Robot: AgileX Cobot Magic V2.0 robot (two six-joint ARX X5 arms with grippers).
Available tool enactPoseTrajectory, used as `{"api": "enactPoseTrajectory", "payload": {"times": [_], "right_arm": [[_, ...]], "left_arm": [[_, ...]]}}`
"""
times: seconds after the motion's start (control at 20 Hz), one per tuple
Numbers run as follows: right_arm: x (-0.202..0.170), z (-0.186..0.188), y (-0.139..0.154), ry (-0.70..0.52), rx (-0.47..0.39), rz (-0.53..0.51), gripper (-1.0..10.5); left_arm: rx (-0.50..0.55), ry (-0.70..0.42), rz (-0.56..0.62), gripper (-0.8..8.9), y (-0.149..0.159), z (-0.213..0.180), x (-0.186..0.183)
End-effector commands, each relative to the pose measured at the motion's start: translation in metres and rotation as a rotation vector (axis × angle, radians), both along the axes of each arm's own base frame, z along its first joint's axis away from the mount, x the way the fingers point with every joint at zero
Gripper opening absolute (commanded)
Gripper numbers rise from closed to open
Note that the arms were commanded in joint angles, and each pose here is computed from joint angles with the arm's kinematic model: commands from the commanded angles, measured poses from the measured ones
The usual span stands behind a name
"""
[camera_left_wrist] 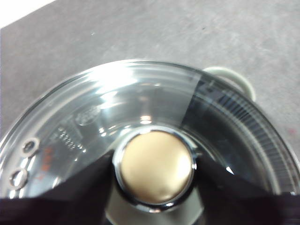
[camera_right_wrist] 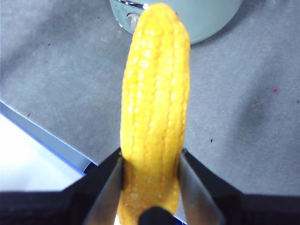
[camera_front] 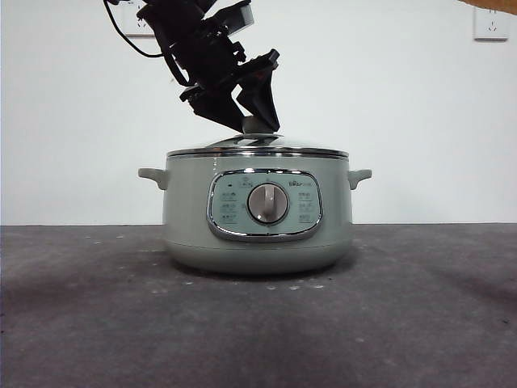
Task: Pick up the corn,open the lid,put the corn in the pot,close the lid
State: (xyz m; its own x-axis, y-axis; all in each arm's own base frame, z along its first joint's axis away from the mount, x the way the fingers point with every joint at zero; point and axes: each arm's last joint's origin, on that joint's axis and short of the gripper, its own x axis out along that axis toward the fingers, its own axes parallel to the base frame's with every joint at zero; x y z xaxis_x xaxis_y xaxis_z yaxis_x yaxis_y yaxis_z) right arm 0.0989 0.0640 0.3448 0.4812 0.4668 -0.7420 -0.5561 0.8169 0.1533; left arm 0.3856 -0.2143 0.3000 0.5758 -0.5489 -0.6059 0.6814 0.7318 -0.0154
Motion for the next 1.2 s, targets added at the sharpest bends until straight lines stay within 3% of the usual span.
{"api": "enactPoseTrajectory", "payload": {"times": [0.05, 0.55, 0.95, 1.2], "right_arm": [[0.0, 0.001, 0.0, -0.004, 0.007, -0.002, -0.1], [0.0, 0.001, 0.0, -0.005, 0.008, -0.002, -0.1], [0.001, 0.002, 0.001, -0.024, 0.019, -0.002, -0.1], [0.009, 0.007, 0.006, -0.085, 0.073, 0.015, -0.1]], "left_arm": [[0.001, 0.025, 0.011, 0.14, 0.0, -0.008, 0.003], [-0.019, -0.007, 0.008, -0.08, 0.003, 0.008, -0.004], [-0.076, -0.119, 0.007, -0.08, 0.018, 0.059, -0.029], [-0.1, -0.179, 0.036, -0.08, 0.047, 0.102, -0.06]]}}
